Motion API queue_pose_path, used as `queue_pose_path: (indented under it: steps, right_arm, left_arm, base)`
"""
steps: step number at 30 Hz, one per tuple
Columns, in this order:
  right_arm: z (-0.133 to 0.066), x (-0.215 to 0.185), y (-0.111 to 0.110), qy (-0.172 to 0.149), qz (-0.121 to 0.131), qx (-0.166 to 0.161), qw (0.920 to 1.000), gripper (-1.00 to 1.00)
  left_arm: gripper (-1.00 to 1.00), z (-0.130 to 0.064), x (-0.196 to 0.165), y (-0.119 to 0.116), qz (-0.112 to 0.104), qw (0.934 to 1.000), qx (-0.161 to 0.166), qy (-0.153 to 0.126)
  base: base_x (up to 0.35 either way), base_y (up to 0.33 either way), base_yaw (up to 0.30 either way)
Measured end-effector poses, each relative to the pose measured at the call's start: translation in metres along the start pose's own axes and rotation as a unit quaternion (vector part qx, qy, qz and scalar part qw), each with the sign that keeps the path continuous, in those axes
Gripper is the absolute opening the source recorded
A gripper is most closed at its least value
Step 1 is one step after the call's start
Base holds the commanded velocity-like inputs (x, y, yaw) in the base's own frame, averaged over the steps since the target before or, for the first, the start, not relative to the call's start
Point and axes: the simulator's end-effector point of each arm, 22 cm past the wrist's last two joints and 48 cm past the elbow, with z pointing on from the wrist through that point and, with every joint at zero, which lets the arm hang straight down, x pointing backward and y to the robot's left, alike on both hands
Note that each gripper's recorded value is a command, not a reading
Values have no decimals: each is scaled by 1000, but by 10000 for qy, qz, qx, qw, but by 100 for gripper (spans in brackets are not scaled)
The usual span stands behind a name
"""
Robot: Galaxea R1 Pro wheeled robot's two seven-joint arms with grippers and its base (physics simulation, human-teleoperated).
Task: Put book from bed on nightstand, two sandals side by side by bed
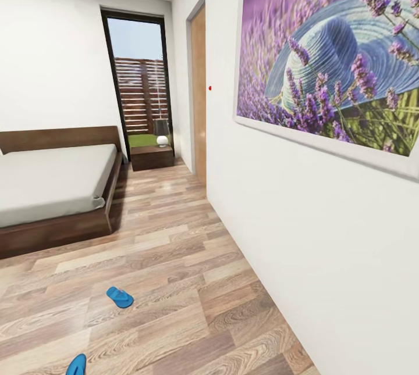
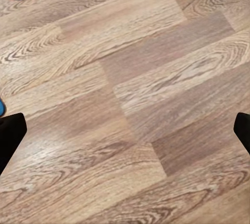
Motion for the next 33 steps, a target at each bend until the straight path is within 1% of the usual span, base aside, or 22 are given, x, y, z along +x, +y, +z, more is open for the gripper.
queue_pose_path:
  steps: [13,23,33]
  right_arm:
    - [0,0,0,0,4,3,10000,100]
    - [0,0,0,-2,3,4,10000,100]
    - [0,0,0,0,1,6,10000,100]
  left_arm:
    - [100,0,0,0,0,10000,0,0]
    - [100,0,0,0,0,10000,0,-2]
    - [100,0,0,0,0,10000,0,0]
  base:
    - [8,0,0]
    - [204,0,0]
    - [25,0,0]
